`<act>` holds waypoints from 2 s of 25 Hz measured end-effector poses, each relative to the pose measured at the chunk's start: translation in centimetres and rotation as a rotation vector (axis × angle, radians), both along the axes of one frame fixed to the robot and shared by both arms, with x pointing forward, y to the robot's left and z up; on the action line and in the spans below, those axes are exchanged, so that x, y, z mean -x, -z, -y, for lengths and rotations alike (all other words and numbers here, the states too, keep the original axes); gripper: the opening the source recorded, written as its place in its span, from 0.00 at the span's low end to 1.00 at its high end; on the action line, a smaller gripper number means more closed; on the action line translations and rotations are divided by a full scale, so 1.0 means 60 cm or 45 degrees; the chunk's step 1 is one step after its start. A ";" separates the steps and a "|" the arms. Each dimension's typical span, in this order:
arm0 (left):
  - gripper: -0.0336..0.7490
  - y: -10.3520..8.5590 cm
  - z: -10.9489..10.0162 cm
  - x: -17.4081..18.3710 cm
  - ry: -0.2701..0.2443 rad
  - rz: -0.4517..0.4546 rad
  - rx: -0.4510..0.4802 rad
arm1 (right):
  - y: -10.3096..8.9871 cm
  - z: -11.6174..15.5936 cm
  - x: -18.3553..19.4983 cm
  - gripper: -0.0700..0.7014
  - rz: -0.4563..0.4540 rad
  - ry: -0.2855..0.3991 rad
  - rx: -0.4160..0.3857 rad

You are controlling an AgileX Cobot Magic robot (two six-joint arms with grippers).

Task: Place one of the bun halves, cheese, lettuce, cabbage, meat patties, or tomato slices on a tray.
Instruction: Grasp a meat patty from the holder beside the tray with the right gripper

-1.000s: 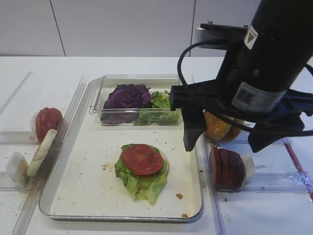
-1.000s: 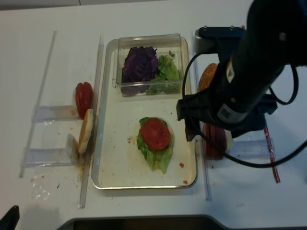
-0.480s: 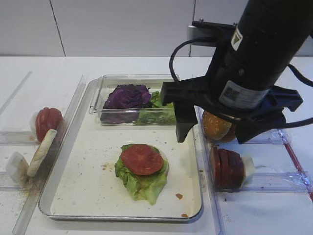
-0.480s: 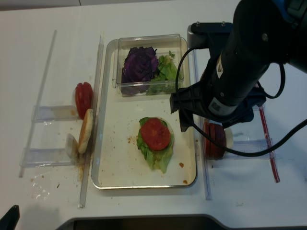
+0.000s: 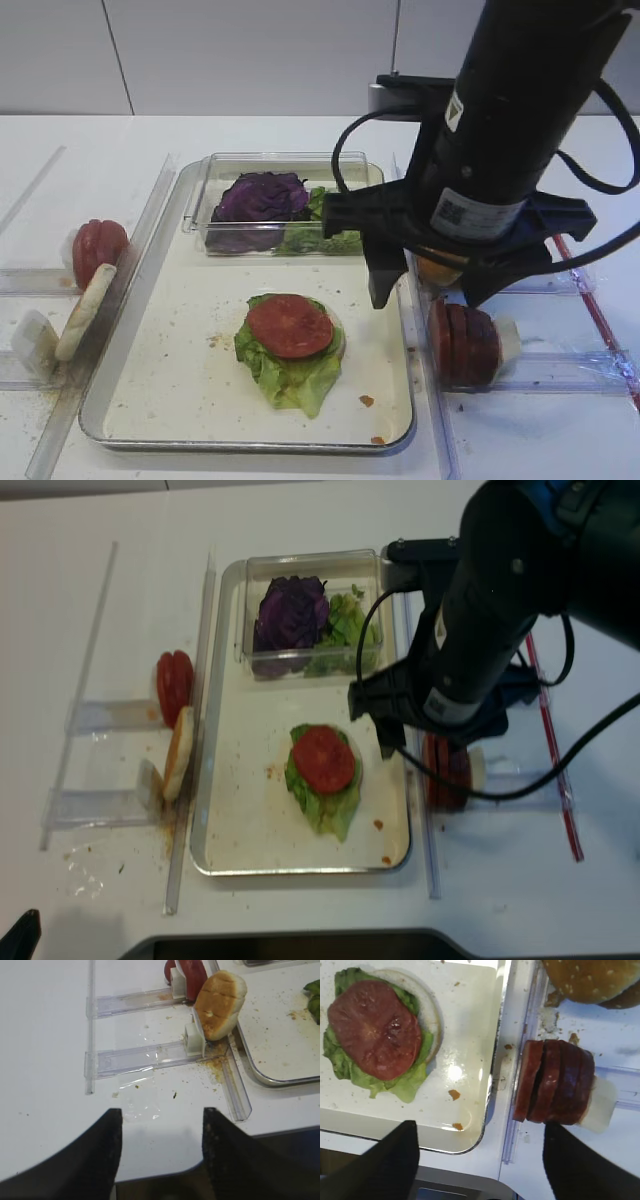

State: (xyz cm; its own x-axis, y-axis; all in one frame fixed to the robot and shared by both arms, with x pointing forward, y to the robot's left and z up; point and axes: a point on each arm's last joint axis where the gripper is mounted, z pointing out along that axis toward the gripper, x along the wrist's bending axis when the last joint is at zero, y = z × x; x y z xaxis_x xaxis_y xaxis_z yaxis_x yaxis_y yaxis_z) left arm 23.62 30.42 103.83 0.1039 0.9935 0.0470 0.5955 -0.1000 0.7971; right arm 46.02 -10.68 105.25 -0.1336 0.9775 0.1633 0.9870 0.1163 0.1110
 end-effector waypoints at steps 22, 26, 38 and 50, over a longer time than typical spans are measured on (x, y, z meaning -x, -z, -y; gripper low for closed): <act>0.49 0.000 0.000 0.000 0.000 0.000 0.000 | 0.047 -0.014 -0.022 0.70 -0.055 0.010 0.074; 0.49 0.000 0.000 0.000 0.000 0.000 0.000 | 0.049 -0.013 -0.024 0.70 -0.047 0.012 0.094; 0.49 0.000 0.000 0.000 0.000 0.000 0.000 | 0.053 -0.013 -0.031 0.70 -0.011 0.019 0.113; 0.49 0.000 0.000 0.000 0.000 0.000 0.000 | 0.069 -0.018 -0.037 0.70 -0.023 0.021 0.127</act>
State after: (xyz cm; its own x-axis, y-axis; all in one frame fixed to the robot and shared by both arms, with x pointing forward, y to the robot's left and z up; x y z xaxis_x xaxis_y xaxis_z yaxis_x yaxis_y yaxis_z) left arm 23.62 30.42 103.83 0.1039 0.9935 0.0470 0.5955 -0.1000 0.7971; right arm 48.26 -9.62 101.11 -0.1155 0.9910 0.0676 0.9906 0.1099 0.0816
